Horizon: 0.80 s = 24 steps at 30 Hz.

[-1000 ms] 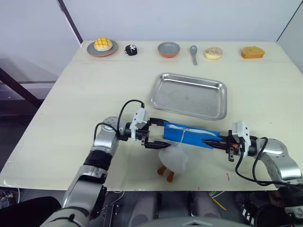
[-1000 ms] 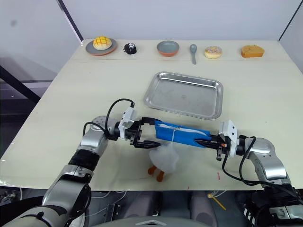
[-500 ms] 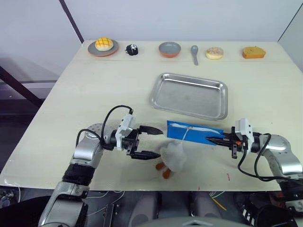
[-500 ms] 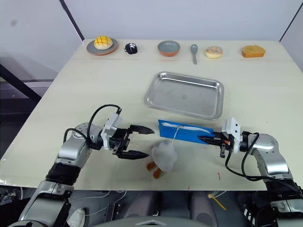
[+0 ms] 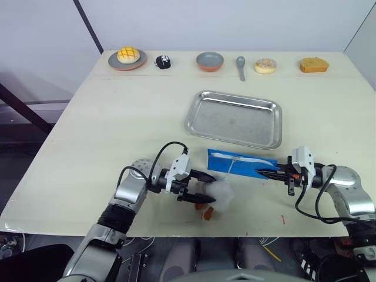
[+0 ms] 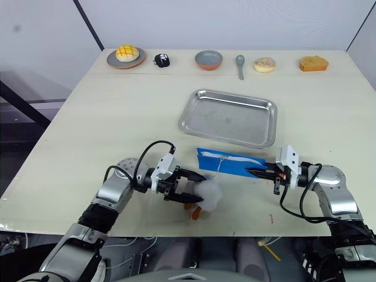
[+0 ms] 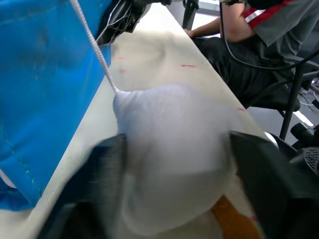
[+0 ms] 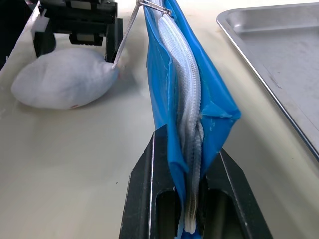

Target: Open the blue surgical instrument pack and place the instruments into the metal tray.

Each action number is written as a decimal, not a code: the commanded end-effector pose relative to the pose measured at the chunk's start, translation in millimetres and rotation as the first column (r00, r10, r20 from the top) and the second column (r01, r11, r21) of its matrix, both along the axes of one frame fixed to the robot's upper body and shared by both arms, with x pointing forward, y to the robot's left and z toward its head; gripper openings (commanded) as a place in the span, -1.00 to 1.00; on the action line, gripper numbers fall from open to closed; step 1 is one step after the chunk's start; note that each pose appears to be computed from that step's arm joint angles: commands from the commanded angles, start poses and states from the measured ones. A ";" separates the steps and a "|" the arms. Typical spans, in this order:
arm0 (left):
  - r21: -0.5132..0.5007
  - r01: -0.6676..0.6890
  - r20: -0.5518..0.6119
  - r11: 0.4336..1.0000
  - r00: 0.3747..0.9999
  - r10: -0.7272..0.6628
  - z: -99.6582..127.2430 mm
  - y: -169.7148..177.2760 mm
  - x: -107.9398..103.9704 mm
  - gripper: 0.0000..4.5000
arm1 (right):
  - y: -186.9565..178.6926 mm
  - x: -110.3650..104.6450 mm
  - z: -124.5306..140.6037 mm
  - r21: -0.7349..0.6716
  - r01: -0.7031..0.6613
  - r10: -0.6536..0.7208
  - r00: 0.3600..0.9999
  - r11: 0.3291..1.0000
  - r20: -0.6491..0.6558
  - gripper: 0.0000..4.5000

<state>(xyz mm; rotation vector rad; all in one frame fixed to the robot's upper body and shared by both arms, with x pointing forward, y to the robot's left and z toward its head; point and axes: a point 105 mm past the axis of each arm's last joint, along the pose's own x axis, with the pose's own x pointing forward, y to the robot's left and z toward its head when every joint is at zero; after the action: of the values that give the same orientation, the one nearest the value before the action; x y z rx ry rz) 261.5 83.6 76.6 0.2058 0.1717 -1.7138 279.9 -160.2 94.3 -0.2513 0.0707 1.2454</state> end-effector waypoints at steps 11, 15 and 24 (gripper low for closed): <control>0.036 -0.145 0.053 0.989 0.988 0.143 20.4 71.8 10.6 -0.98 | -5.7 0.9 3.7 -0.008 0.009 -0.009 0.999 1.000 0.033 -1.00; 0.056 -0.233 0.097 0.971 0.969 0.227 27.4 93.4 23.0 -0.98 | -5.6 2.0 4.7 -0.001 0.008 -0.008 0.999 1.000 0.035 -1.00; 0.079 -0.307 0.165 0.948 0.942 0.291 34.9 102.0 41.7 -0.98 | -7.0 2.6 5.8 0.011 0.015 -0.016 0.999 1.000 0.039 -1.00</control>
<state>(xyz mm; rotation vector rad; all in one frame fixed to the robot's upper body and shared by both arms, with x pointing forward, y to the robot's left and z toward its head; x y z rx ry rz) 301.6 181.7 106.6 0.3453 0.1875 -1.3982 279.4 -161.0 93.7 -0.2522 0.0548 1.2525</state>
